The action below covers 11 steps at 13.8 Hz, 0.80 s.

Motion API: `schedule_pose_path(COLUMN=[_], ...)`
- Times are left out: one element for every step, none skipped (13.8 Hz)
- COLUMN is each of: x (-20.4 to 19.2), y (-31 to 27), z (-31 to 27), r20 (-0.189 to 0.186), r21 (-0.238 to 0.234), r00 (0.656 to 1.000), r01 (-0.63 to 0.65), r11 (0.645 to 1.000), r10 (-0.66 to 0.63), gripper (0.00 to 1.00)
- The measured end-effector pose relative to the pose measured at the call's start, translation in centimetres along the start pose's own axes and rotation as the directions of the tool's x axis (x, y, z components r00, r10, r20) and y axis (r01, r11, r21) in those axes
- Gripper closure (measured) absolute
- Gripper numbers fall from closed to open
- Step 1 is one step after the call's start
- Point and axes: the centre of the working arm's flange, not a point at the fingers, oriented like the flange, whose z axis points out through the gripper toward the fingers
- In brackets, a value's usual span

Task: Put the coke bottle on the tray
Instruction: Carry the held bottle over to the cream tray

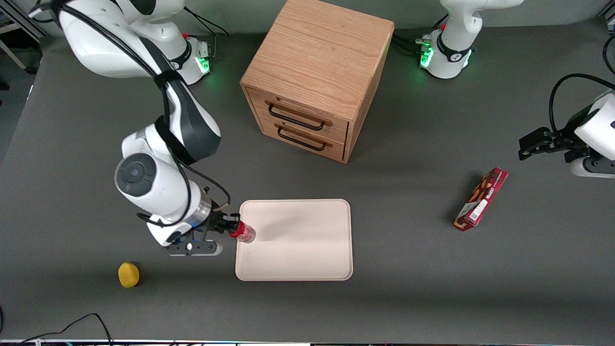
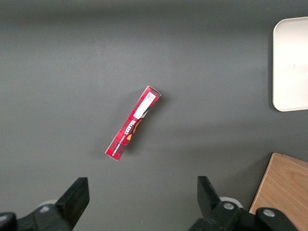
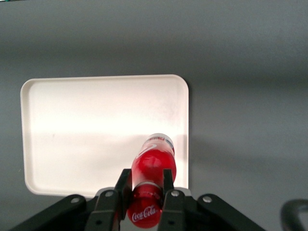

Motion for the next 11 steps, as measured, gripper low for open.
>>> schedule_pose_path(x=[0.7, 1.2, 1.6, 1.7, 1.7, 1.7, 1.7, 1.8, 2.0, 2.1, 2.3], y=[0.1, 0.0, -0.3, -0.9, -1.5, -2.0, -2.1, -2.1, -1.9, -1.6, -1.3], z=[0.7, 1.2, 1.5, 1.7, 2.0, 2.4, 2.6, 3.0, 3.5, 4.1, 4.7], r20=[-0.011, -0.028, -0.047, -0.062, -0.073, -0.080, -0.086, -0.089, -0.091, -0.094, -0.096], r21=[-0.016, -0.035, -0.052, -0.060, -0.060, -0.057, -0.055, -0.054, -0.056, -0.058, -0.058], r00=[1.000, 1.000, 0.999, 0.998, 0.997, 0.997, 0.996, 0.996, 0.996, 0.996, 0.995], r01=[-0.004, -0.007, -0.004, 0.001, 0.004, 0.006, 0.007, 0.006, 0.004, 0.001, -0.002], r11=[1.000, 0.999, 0.999, 0.998, 0.998, 0.998, 0.998, 0.998, 0.998, 0.998, 0.998], r10=[0.004, 0.006, 0.002, -0.004, -0.009, -0.011, -0.012, -0.011, -0.009, -0.007, -0.004], gripper=[0.70, 0.70, 0.70, 0.70, 0.70, 0.70, 0.70, 0.70, 0.70, 0.70, 0.70])
